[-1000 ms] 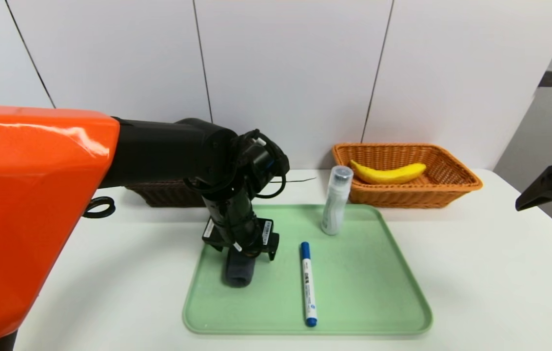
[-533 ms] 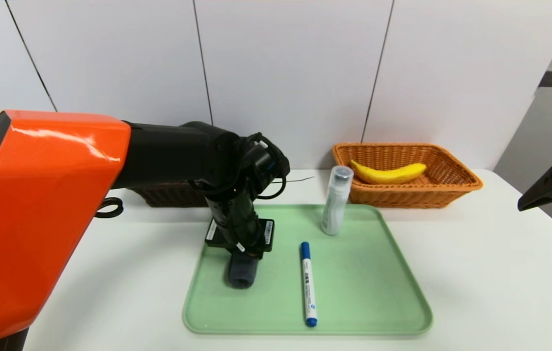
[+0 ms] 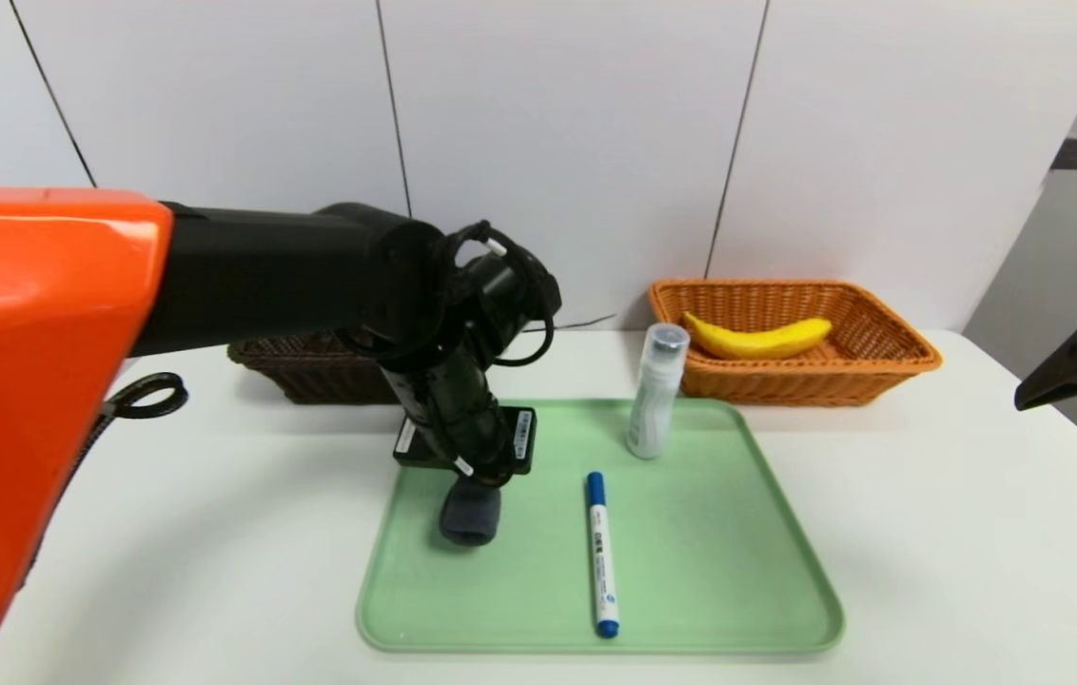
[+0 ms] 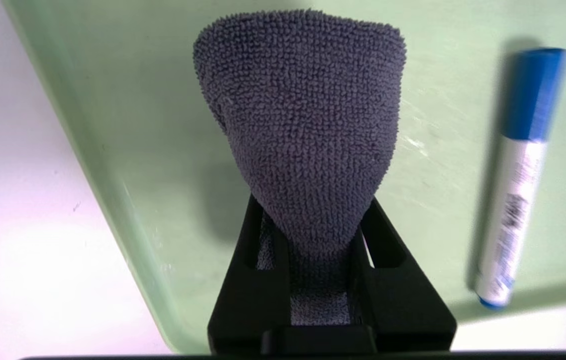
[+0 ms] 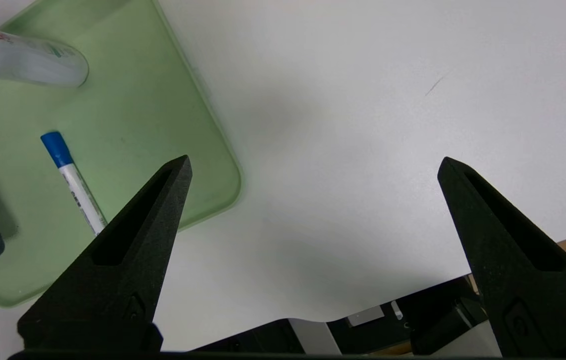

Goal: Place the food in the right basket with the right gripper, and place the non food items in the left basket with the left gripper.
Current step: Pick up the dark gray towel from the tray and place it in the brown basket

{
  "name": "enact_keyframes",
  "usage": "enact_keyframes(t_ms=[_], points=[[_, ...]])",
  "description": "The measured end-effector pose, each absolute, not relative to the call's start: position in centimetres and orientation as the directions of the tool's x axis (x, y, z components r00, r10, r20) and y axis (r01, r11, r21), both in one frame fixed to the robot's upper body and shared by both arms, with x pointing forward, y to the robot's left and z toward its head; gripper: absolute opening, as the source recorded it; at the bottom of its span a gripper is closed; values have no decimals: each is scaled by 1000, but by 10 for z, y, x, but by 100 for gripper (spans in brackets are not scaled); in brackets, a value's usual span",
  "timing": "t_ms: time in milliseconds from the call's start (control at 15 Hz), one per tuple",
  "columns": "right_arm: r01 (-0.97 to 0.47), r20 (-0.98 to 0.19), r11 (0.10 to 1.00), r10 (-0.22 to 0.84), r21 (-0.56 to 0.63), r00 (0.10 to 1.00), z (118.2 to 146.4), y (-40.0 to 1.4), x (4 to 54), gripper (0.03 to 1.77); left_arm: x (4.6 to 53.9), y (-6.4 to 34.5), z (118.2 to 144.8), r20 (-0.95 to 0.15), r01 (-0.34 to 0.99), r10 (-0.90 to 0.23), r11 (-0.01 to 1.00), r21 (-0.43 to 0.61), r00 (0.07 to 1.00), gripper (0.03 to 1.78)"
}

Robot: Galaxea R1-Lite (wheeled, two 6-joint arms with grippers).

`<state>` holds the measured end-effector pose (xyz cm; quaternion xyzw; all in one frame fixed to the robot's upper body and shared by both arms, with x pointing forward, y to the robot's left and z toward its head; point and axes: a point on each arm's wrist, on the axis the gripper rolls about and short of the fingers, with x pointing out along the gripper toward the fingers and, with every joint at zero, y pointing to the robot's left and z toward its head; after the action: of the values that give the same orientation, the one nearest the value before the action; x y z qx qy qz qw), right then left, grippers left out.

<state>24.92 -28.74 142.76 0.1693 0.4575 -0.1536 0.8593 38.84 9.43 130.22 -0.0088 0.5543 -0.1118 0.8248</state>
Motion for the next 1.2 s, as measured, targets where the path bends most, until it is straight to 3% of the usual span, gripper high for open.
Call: enact_keyframes(t_ms=[400,733,933,1200], points=[[423,-840,893,-109,152,532,1427,-288,250,170,334,132,1400,-762,307,-430,899,-313,483,33],[425,-841,892,-110,152,530,1427,-288,251,170,334,202,1456,-596,260,-409,910,-322,691,33],[425,-841,893,-109,152,530,1427,-288,251,170,361,237,1464,-524,197,-316,942,-272,791,33],[424,-843,893,-106,153,527,1426,-288,251,170,416,262,1443,-495,118,-218,967,-226,841,33]])
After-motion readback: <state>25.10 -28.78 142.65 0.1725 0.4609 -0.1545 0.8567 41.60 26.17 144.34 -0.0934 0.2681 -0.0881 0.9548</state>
